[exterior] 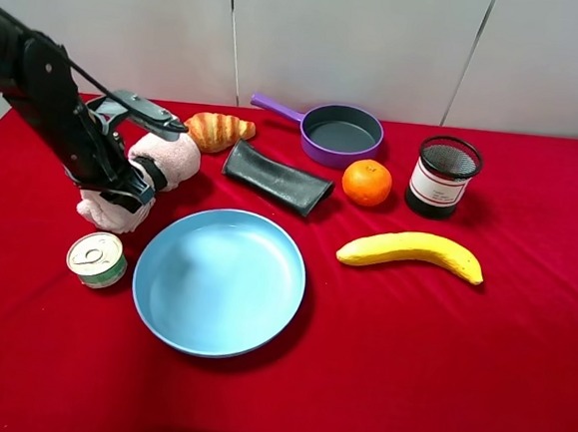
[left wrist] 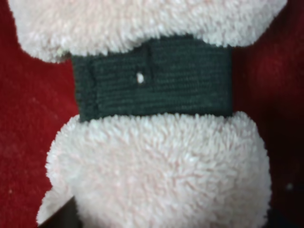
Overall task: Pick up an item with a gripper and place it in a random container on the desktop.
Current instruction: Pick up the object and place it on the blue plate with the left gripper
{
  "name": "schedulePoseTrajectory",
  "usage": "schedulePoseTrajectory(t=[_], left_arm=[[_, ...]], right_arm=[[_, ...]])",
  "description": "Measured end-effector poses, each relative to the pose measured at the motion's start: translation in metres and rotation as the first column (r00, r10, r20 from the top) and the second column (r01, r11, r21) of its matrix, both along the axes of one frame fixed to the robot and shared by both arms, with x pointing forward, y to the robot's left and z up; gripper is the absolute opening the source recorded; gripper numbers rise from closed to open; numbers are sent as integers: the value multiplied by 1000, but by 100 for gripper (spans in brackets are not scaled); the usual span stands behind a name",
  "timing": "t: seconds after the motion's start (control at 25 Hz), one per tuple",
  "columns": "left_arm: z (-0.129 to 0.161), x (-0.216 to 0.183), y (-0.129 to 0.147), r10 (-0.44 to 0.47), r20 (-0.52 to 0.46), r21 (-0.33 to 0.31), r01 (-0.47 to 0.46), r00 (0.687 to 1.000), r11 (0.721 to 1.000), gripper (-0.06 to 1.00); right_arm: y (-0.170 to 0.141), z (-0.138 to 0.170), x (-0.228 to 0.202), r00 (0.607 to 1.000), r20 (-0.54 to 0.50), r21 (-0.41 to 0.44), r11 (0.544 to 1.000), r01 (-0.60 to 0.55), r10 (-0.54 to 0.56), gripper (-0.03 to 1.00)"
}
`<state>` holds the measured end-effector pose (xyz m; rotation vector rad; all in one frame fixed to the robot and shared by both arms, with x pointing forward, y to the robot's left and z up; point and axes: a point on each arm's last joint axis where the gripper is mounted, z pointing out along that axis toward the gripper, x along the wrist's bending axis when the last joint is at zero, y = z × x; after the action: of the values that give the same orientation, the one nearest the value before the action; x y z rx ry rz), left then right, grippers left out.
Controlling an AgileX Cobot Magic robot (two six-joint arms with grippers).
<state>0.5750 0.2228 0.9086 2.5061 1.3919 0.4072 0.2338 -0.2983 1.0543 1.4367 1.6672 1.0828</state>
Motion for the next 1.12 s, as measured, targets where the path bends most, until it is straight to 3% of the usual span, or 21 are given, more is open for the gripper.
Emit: schedulePoseTrajectory(t=[0.64, 1.12], left_arm=[[52, 22, -11, -29, -129, 74, 38, 991, 996, 44], [91, 20, -75, -168, -68, 74, 173, 983, 982, 44]], right_arm=[[0, 0, 0, 1000, 0, 0, 1000, 0, 0, 69], [0, 0, 0, 1000, 0, 0, 1000, 0, 0, 69]])
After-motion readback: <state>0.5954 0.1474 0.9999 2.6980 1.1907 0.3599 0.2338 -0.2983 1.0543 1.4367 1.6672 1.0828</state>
